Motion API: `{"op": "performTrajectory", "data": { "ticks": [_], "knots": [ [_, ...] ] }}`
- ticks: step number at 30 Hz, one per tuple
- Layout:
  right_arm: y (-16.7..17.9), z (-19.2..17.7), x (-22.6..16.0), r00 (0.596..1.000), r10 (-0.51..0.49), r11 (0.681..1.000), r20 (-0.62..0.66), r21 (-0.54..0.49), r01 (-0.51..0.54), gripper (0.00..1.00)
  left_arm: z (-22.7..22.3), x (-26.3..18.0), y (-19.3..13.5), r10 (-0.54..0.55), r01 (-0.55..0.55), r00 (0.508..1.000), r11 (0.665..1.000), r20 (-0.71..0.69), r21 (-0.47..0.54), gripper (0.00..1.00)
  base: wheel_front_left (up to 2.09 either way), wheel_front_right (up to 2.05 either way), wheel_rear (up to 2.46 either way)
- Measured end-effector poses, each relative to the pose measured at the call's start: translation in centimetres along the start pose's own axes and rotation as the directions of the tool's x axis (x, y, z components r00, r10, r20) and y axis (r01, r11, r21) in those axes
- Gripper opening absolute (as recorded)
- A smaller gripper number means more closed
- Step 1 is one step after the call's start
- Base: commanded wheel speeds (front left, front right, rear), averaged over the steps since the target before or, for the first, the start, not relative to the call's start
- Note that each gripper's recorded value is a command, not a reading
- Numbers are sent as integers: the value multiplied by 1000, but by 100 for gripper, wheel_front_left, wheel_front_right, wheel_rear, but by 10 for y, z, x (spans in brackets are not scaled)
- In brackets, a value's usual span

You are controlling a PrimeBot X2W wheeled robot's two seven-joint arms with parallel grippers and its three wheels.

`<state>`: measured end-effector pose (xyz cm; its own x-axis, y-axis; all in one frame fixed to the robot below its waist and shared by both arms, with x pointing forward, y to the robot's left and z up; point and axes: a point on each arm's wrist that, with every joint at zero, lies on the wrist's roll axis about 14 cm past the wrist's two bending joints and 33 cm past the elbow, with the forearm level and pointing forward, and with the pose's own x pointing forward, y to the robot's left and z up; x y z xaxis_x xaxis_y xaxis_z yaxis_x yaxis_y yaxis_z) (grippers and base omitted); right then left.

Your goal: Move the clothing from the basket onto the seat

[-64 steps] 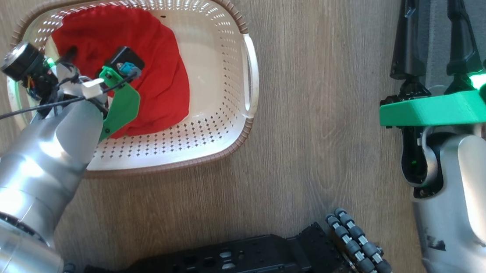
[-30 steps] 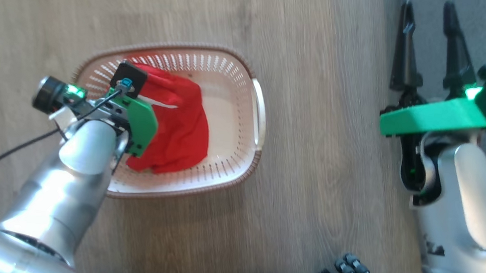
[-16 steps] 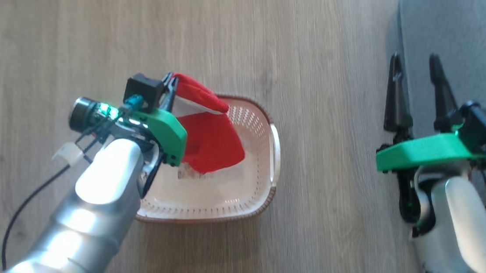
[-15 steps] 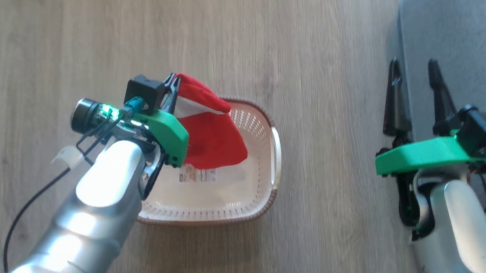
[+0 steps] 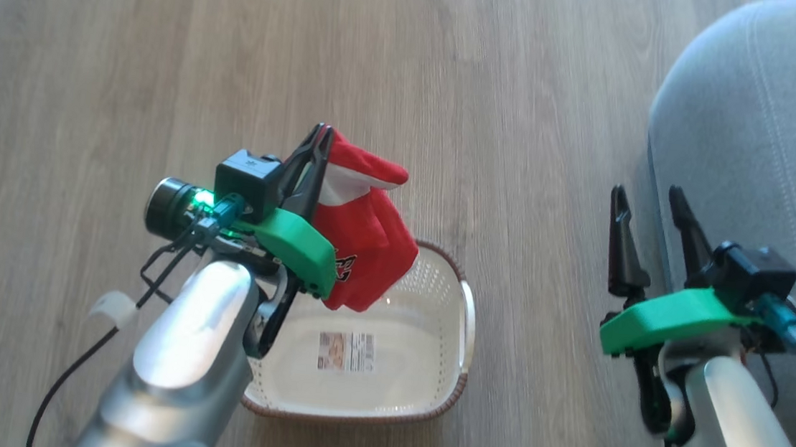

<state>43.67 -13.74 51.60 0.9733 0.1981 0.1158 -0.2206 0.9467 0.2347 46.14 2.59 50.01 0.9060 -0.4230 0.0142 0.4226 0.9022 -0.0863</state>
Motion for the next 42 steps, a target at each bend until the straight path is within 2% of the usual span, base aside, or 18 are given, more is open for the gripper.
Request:
{"op": "performTrajectory", "data": {
  "ticks": [11,21,29,34,38,42],
  "knots": [
    [19,5,-30,1000,21,1000,1,11,-21,100,69,-30,-31,-63,62,980,998,186,11,0,0,0,0],
    [21,9,-35,1000,22,1000,11,10,-22,100,123,-40,-67,-164,169,924,985,344,16,0,0,0,0],
    [21,7,-36,1000,22,1000,5,11,-22,100,142,-46,-86,-213,224,892,974,400,20,0,0,0,0],
    [22,6,-35,1000,25,1000,3,13,-25,100,144,-45,-91,-227,239,887,971,401,23,0,0,0,0],
    [35,24,-30,996,62,997,62,30,-64,100,145,-42,-93,-237,248,883,968,405,25,0,0,0,0],
    [63,55,-26,974,160,985,157,32,-167,100,144,-39,-96,-252,262,881,965,400,29,0,0,0,0]
  ]
}}
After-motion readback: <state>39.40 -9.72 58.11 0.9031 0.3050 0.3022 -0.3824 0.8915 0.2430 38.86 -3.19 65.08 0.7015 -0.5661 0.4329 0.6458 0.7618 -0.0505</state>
